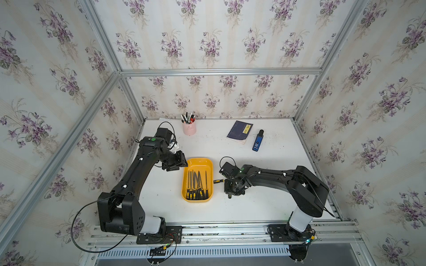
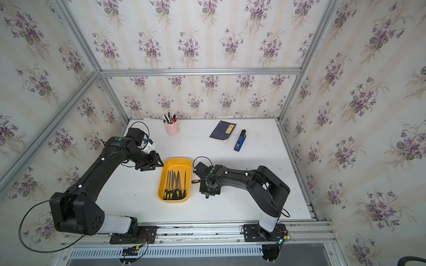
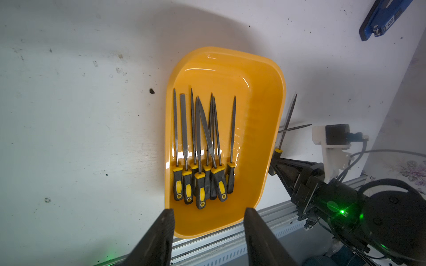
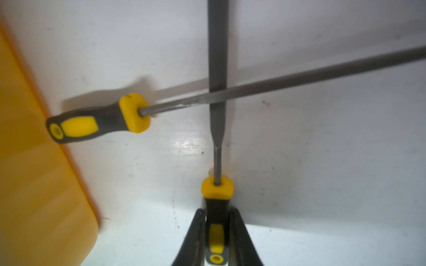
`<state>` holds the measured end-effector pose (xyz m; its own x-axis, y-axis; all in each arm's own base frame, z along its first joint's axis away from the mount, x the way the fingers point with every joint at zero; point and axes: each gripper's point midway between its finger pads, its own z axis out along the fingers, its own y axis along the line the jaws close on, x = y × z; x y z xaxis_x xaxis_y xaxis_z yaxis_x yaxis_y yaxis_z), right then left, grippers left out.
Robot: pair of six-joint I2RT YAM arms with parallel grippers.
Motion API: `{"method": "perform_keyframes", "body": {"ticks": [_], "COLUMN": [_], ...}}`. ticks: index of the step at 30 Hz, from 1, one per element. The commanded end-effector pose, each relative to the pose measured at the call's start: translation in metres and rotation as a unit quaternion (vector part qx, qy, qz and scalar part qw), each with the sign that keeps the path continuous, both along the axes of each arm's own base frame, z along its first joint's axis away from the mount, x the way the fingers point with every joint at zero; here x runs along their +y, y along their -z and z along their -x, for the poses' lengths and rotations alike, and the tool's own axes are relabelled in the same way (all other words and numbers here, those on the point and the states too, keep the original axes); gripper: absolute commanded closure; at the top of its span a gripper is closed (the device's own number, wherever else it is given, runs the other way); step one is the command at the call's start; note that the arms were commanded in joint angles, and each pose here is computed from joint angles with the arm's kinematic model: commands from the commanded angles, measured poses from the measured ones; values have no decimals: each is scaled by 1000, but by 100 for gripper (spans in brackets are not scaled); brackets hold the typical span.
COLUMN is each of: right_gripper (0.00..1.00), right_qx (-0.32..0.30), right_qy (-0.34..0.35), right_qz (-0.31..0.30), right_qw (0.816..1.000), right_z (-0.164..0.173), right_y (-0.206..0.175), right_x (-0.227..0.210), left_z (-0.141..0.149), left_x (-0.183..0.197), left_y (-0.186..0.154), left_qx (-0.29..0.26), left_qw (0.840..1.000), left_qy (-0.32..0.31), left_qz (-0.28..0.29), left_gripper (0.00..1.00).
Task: Put the file tool into the storage box
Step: Pick up the file tool from the center of the board.
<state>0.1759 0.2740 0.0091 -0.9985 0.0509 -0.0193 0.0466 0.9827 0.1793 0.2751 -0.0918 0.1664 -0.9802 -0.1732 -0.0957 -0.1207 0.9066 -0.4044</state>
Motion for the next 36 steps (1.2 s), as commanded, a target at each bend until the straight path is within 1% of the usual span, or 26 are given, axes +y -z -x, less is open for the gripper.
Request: {"method": "perform_keyframes", "body": {"ticks": [1,4,7,9,12,15,19,23,25,27,28,30,31,32,33,34,35,36], "right_gripper": [89,94,98,100,100,100,100,100,100,100,100,100,100,100,100,100,100,100], "right_qx": [31,25,7,-7,-36,-65,-89,-114,-140,-158,-167,-191,-218,-250,-276,-300,-316,-322], "right_qy": [-3,-11,-18,-23,-34,-35,-21,-14,-13,-20,-28,-56,-71,-84,-92,-96,-97,-100], "right_qz": [57,54,52,42,21,-19,-41,-30,-33,-55,-77,-154,-206,-254,-291,-327,-351,-363], "right_qw": [998,998,998,999,999,997,995,993,989,986,983,968,951,931,912,891,876,868], "right_z": [18,17,12,8,3,-2,-12,-27,-38,-46,-49,-51,-51,-49,-47,-44,-42,-40], "right_y": [9,4,-9,-23,-52,-79,-95,-108,-123,-139,-149,-176,-197,-221,-242,-262,-276,-283], "right_x": [-30,-31,-37,-42,-51,-57,-77,-93,-91,-83,-74,-48,-32,-19,-12,-6,-4,-3], "left_z": [-1,-2,-3,-6,-14,-22,-33,-42,-47,-50,-50,-51,-51,-51,-52,-52,-53,-55], "left_x": [-1,-2,-4,-5,-11,-20,-36,-57,-70,-87,-98,-121,-133,-144,-153,-163,-171,-177], "left_y": [1,1,-3,-9,-24,-36,-45,-55,-62,-72,-77,-92,-100,-108,-115,-123,-129,-134], "left_qx": [-1,-1,-6,-14,-31,-45,-54,-63,-69,-80,-84,-97,-103,-109,-112,-116,-118,-120], "left_qw": [1000,1000,1000,1000,999,997,995,993,990,987,984,975,969,963,957,950,946,941], "left_qy": [4,3,3,3,2,3,15,34,45,63,77,106,120,131,140,146,147,148], "left_qz": [2,5,11,15,33,62,82,99,111,128,140,168,188,209,228,249,265,279], "left_gripper": [46,46,46,46,46,46,46,46,45,46,46,46,46,46,45,42,41,41]}}
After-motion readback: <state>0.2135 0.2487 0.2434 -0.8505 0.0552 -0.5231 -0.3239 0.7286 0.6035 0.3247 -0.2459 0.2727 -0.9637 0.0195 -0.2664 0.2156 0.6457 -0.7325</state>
